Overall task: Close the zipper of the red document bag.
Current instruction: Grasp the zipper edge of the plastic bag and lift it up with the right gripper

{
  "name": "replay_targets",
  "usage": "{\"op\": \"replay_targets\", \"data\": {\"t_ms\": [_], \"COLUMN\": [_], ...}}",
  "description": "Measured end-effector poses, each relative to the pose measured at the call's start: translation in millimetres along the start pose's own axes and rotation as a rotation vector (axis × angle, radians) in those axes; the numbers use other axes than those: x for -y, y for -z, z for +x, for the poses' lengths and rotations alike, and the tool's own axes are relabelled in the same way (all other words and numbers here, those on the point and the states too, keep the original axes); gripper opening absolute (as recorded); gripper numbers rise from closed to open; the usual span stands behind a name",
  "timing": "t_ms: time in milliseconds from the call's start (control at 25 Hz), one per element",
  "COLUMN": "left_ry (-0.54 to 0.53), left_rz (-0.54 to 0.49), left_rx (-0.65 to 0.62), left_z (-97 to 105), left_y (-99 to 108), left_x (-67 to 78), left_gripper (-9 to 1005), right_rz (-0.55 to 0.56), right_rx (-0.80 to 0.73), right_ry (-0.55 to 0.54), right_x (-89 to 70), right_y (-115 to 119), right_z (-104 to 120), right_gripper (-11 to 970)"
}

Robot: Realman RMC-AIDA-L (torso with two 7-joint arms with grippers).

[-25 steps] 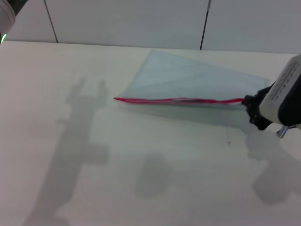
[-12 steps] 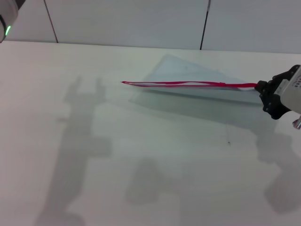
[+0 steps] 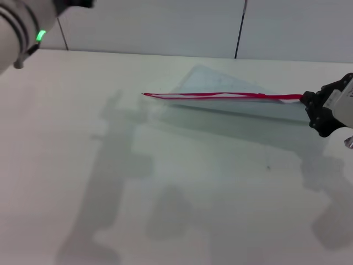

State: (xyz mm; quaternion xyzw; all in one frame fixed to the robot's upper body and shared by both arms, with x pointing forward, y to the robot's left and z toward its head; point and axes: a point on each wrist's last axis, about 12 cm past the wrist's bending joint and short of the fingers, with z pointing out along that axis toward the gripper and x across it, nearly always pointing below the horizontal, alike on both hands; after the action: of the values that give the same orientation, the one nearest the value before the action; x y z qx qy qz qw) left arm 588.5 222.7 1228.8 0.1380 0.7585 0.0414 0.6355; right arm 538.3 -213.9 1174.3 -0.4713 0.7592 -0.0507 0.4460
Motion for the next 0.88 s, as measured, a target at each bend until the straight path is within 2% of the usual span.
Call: {"op": "replay_targets", "data": {"t_ms": [240,400,560,760,880], "left_ry": [-0.169,-0.198,-0.115,0.096,0.17], "left_rz": [0.05,0.095,0.149,0.263,0.346], "left_rx": [-0.022,0.016,0.137,0.318,0.365], "left_z": [-14.1,-18.9,-19.5,-10.4,-1.9], "left_y": [3.4,5.1,10.6,16.4,15.5], "left_x": [25.2,37.2,38.3,23.2,11.7], "left_gripper": [588,588,587,587,586], "right_rz": [-0.009,-0.018,-0.02,-0.02,-0.021], "right_rx": [0.008,0.011,0.018,0.011,0.014], "right_ry": [0.005,-0.001,-0.015,-0.021,-0.017], "right_x": [-1.6,-2.5,-1.5,-1.3,-0.6], "right_y": [-1.6,-2.9,-3.0,-5.5,-6.9], "right_z": [-3.4,-3.7,-3.4,-0.3,-1.9], "right_gripper": [15,15,15,15,15]}}
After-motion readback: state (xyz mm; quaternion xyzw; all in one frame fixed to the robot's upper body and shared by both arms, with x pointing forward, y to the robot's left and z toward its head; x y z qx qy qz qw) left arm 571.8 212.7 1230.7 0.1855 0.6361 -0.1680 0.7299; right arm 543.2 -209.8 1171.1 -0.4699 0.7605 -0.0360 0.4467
